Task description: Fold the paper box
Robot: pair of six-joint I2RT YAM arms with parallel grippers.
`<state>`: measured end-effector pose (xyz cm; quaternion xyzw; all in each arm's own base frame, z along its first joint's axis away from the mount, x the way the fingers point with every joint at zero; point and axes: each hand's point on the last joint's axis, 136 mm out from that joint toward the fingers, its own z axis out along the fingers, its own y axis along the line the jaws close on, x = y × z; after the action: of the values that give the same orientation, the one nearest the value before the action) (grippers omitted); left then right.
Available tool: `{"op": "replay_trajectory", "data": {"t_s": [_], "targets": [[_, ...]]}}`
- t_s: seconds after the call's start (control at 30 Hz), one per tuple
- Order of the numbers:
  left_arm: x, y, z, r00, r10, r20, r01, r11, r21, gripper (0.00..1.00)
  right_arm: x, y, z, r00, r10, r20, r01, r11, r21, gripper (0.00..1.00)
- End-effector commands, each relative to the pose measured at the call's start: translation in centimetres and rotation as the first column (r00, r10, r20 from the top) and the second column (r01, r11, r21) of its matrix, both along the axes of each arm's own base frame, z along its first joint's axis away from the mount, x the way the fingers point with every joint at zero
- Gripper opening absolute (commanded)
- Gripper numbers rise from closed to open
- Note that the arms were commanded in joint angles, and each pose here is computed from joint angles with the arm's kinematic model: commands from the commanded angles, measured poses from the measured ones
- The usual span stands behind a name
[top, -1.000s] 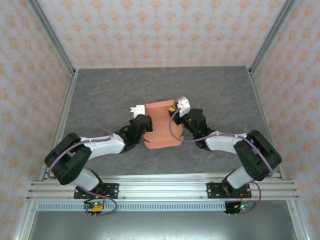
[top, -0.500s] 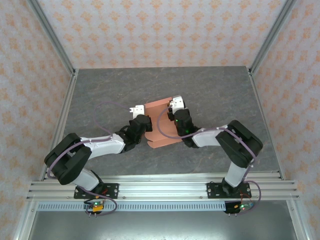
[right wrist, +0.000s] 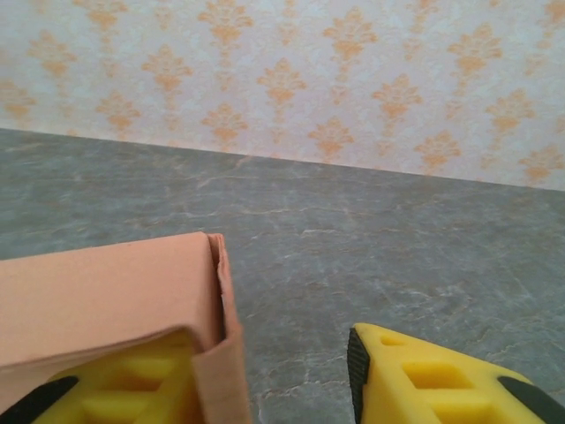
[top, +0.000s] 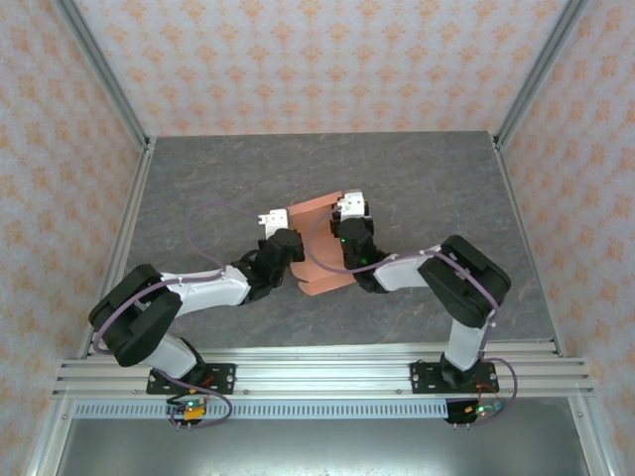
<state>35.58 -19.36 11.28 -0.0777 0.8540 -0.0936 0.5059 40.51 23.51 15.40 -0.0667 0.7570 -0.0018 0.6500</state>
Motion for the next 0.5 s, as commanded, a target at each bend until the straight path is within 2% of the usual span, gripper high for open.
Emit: {"op": "replay_trajectory", "data": {"t_s": [0.0,0.1,0.2,0.4,0.47], "targets": [[0.4,1.3,1.1,0.996,0.086,0.019,-0.086,0.996,0.02,0.0,-1.3,0.3,0.6,0.985,0.171,-0.033,-0.169,0.984,0.05,0.45],[0.5,1.6,1.3,0.993,0.115,0.013,-0.115,0.993,0.019,0.0,-3.0,0.8,-0.2,0.936,0.343,-0.081,-0.339,0.939,0.061,0.47],[0.6,1.4,1.3,0.992,0.124,0.006,-0.124,0.992,0.005,0.0,-4.1,1.0,-1.1,0.881,0.453,-0.136,-0.454,0.891,0.029,0.48],[0.6,1.6,1.3,0.99,0.138,-0.008,-0.138,0.99,0.001,0.0,-5.2,1.6,-0.6,0.801,0.58,-0.148,-0.579,0.813,0.058,0.51],[0.5,1.6,1.3,0.99,0.142,-0.007,-0.142,0.99,-0.001,0.0,-5.2,1.8,-0.5,0.794,0.587,-0.158,-0.589,0.807,0.04,0.52]]}}
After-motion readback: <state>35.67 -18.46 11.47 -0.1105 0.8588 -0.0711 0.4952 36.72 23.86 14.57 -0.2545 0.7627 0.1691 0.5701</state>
